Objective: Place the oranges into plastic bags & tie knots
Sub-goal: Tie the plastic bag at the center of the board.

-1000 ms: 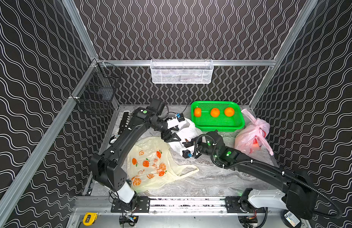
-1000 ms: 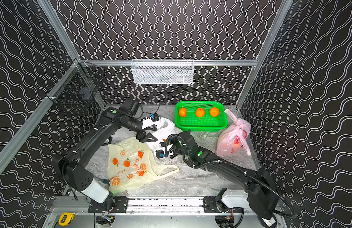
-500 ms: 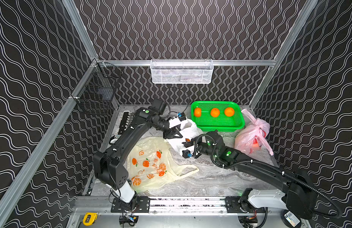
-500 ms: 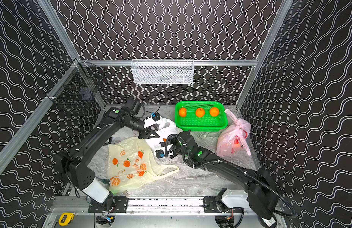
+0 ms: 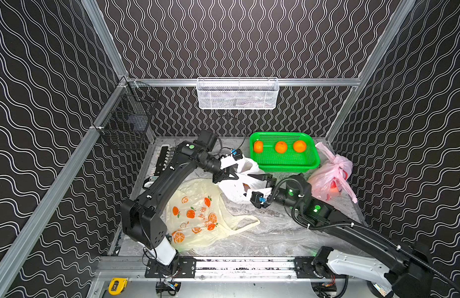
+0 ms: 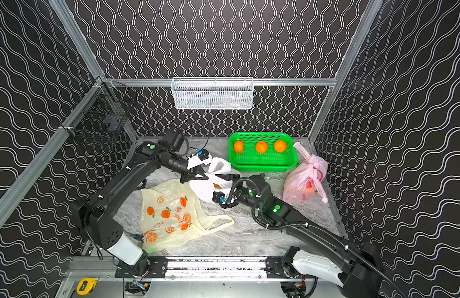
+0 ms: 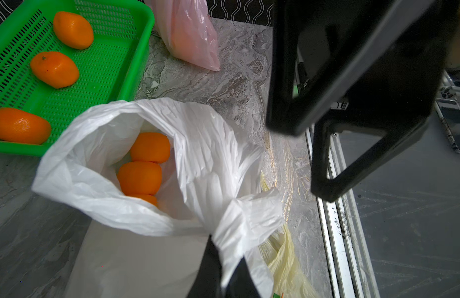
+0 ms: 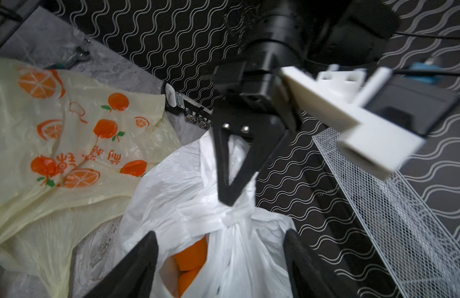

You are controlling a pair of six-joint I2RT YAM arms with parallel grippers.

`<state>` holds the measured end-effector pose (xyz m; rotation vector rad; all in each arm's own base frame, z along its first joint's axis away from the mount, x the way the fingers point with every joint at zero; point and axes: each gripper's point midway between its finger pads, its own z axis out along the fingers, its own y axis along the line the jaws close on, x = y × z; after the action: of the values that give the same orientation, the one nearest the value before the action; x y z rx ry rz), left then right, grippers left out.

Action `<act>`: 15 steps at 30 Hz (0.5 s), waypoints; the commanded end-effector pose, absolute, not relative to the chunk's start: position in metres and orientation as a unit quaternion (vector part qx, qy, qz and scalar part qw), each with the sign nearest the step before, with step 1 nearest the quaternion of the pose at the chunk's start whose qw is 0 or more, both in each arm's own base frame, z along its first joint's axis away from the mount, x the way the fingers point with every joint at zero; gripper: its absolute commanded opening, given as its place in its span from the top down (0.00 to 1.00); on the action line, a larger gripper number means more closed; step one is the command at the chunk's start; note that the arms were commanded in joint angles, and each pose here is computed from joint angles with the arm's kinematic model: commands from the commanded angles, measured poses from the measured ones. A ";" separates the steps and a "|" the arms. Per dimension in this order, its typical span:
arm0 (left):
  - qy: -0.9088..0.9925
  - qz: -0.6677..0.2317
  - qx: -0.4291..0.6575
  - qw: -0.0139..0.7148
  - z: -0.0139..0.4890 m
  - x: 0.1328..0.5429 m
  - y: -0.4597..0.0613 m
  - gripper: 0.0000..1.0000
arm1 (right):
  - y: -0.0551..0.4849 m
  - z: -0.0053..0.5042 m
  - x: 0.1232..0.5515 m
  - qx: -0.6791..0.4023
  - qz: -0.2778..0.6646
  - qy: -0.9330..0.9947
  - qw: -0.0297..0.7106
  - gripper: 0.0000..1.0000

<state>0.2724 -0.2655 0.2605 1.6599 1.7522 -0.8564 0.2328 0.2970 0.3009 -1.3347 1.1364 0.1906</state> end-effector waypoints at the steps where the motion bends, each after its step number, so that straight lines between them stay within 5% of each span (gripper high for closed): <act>1: 0.621 -0.287 0.643 0.343 0.264 0.282 -0.268 1.00 | 0.284 0.324 0.248 -0.473 0.143 0.603 0.627 0.33; 8: 0.555 -0.233 0.658 0.452 0.277 0.292 -0.271 1.00 | 0.278 0.328 0.276 -0.429 0.233 0.737 0.468 0.49; 15: 0.497 -0.185 0.682 0.504 0.271 0.291 -0.269 1.00 | 0.284 0.342 0.293 -0.399 0.318 0.762 0.399 0.63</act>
<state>0.2785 -0.2636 0.2572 1.6554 1.3490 -0.5576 0.3103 0.2763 0.3486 -0.9932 1.8142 0.6149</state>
